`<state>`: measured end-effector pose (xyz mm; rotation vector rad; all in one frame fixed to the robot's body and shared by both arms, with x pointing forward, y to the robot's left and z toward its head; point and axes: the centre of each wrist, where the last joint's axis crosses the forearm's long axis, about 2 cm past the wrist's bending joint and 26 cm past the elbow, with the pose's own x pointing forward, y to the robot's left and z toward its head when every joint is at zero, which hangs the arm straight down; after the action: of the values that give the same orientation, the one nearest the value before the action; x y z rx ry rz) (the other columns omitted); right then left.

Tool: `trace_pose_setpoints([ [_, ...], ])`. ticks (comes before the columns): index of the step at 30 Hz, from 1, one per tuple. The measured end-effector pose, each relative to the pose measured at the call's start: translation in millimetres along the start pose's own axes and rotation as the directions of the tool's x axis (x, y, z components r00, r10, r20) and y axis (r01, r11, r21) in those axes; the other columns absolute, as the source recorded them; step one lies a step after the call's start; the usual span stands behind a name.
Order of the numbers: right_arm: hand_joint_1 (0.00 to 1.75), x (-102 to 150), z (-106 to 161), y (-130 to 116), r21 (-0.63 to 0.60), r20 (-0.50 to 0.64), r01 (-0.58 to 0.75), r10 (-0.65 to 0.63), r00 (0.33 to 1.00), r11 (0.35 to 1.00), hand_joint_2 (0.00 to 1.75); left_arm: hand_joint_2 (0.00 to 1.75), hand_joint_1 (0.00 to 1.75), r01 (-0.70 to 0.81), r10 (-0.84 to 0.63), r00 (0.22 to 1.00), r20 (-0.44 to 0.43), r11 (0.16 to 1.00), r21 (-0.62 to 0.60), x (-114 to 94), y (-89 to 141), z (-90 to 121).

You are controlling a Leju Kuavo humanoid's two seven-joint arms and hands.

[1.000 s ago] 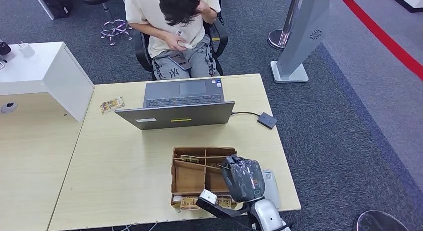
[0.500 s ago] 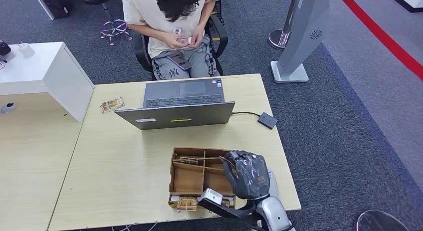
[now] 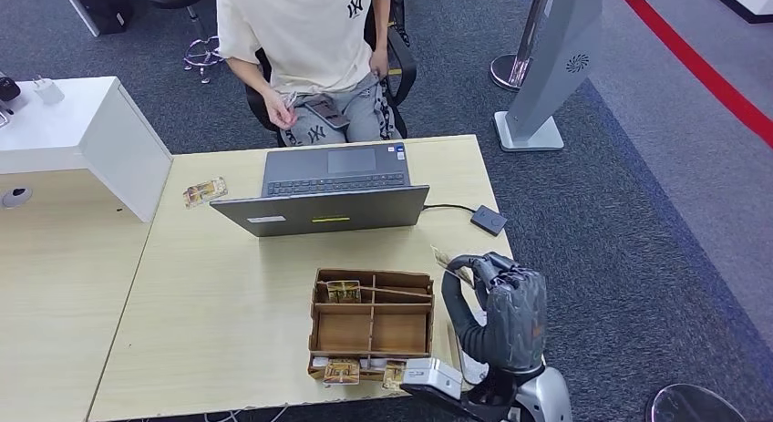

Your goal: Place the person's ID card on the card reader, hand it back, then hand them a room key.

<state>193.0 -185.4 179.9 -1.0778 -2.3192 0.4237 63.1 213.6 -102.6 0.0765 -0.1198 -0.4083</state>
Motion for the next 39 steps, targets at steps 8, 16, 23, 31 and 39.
trace_pose_setpoints([
  [8, 1.75, 1.3, -3.8, -6.4, -0.030, 0.000, -0.001, 0.001, 1.000, 1.000, 1.75, 0.00, 0.00, -0.001, 0.001, 1.000, 0.004, 1.000, -0.004, 0.9, -1.9, 0.4],
  [16, 1.75, 1.4, -30.4, 8.1, -0.046, 0.026, -0.021, 0.022, 0.999, 0.999, 1.75, 0.00, 0.00, 0.030, -0.030, 1.000, 0.008, 1.000, -0.006, 2.1, -1.8, 0.5],
  [23, 1.75, -2.2, -80.0, 38.0, -0.030, 0.099, -0.042, 0.045, 0.994, 0.999, 1.75, 0.00, 0.00, 0.069, -0.069, 0.998, 0.007, 0.997, -0.020, 4.0, -1.4, 0.6],
  [31, 1.75, -3.7, -136.2, 72.9, 0.038, 0.238, -0.157, 0.144, 0.961, 0.987, 1.75, 0.00, 0.00, 0.116, -0.116, 0.993, 0.010, 0.993, -0.031, 14.0, 1.1, 1.2],
  [39, 1.75, -4.5, -170.5, 104.2, 0.083, 0.337, -0.290, 0.247, 0.909, 0.953, 1.75, 0.00, 0.00, 0.166, -0.166, 0.986, 0.019, 0.985, -0.035, 26.1, 3.4, 2.4],
])
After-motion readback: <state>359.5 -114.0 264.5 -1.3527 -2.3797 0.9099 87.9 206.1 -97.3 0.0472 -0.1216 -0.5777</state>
